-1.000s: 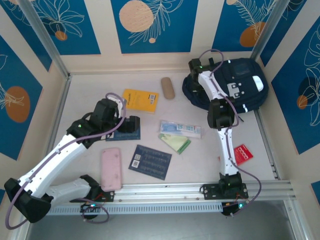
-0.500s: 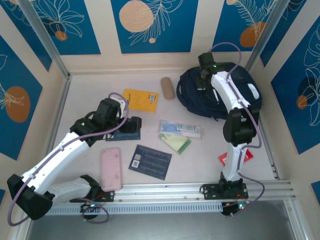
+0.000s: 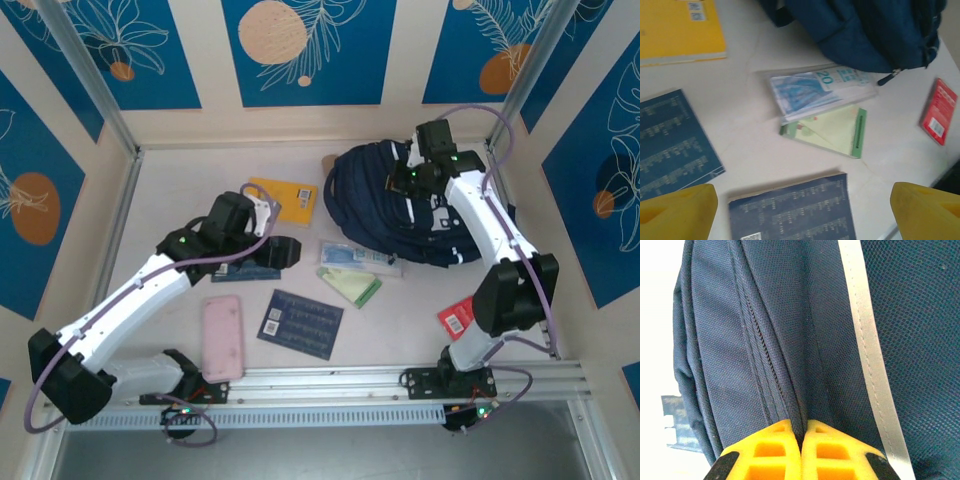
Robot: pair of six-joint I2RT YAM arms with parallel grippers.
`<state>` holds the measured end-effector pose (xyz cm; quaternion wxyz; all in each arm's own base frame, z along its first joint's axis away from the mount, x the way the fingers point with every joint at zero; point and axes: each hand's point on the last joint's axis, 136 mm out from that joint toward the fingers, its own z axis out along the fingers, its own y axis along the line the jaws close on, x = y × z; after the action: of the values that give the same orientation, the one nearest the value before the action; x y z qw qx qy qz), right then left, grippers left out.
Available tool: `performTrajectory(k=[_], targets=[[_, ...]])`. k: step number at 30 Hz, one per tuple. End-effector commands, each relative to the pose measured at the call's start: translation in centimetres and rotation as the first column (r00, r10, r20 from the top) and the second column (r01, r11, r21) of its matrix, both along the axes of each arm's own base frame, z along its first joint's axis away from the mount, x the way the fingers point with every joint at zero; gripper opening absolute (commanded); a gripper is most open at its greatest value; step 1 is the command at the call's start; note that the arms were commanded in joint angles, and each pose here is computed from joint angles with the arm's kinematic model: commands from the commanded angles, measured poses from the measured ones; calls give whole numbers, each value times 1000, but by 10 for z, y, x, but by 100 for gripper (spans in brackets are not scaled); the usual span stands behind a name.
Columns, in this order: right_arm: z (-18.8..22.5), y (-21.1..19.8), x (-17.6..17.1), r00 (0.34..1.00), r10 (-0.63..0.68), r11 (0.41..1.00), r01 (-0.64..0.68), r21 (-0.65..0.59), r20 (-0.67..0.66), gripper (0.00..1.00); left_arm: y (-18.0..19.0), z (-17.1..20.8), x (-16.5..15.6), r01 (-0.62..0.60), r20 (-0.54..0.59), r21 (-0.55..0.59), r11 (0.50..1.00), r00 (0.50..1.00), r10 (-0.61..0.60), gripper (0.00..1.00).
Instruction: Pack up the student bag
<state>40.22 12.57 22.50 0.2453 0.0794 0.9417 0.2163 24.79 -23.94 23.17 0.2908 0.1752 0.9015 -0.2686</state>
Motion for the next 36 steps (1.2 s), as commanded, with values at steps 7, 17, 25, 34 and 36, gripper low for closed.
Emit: performTrajectory(k=[7, 17, 25, 34, 36], targets=[[32, 49, -28, 996, 82, 956, -88, 281, 34, 0, -39, 13, -8, 77, 9, -21, 997, 997, -77, 81], [-10, 66, -49, 990, 118, 959, -92, 267, -83, 0, -67, -10, -11, 101, -13, 89, 991, 995, -100, 75], [-85, 91, -59, 956, 207, 978, -203, 40, -208, 0, -36, -9, -10, 0, 53, 130, 992, 999, -7, 75], [-75, 80, -55, 966, 229, 973, -222, 63, -120, 66, -17, -18, -20, -8, 49, 163, 987, 999, 0, 77], [-78, 68, -55, 972, 207, 978, -204, 32, -110, 73, -14, -18, -20, -8, 57, 163, 987, 998, -1, 78]])
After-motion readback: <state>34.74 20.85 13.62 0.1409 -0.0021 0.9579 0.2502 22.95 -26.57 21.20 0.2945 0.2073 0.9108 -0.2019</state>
